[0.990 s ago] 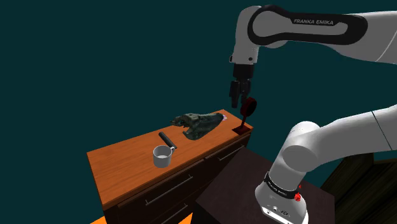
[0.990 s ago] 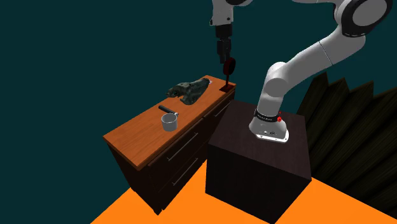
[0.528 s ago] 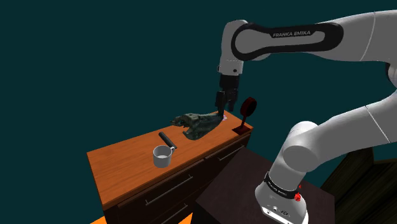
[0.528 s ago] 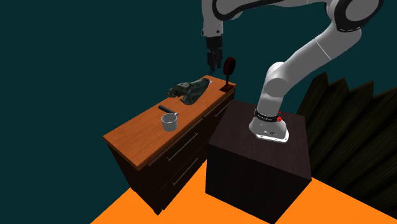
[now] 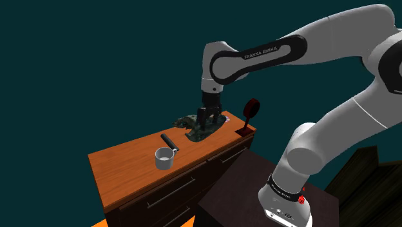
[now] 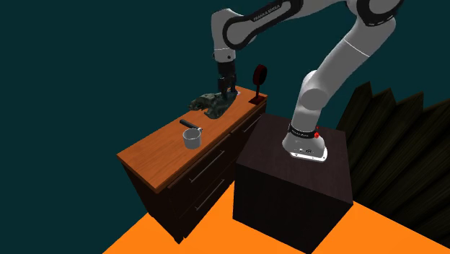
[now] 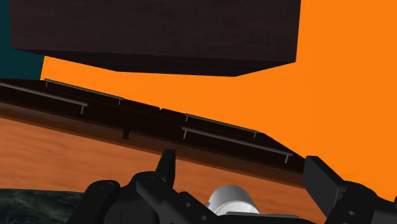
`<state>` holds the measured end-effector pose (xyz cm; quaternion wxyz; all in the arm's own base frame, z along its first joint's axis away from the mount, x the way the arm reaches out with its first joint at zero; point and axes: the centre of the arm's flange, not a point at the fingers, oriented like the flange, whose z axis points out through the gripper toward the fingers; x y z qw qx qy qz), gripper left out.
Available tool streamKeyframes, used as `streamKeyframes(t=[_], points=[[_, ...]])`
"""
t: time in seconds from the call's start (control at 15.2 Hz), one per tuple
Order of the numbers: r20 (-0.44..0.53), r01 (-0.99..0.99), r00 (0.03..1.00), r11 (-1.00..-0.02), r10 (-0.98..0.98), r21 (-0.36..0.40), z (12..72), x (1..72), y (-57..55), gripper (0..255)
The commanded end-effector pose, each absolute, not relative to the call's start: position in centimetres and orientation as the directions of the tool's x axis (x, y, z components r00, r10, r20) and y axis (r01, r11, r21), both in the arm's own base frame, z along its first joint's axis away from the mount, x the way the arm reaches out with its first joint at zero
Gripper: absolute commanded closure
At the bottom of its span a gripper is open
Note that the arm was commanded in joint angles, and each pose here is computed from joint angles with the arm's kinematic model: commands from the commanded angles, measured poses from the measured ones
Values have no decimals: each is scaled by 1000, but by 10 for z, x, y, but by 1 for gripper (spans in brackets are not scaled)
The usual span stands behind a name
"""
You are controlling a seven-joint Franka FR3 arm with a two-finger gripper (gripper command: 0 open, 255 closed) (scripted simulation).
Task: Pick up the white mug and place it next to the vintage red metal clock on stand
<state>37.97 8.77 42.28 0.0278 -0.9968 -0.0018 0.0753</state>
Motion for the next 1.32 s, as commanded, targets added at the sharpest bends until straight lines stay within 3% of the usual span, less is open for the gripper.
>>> streamKeyframes(t=[0.0, 1.25], points=[[-141, -3, 990, -999, 4, -48, 402, 394, 103, 0], [-69, -23, 997, -999, -25, 28, 225, 539, 198, 0]])
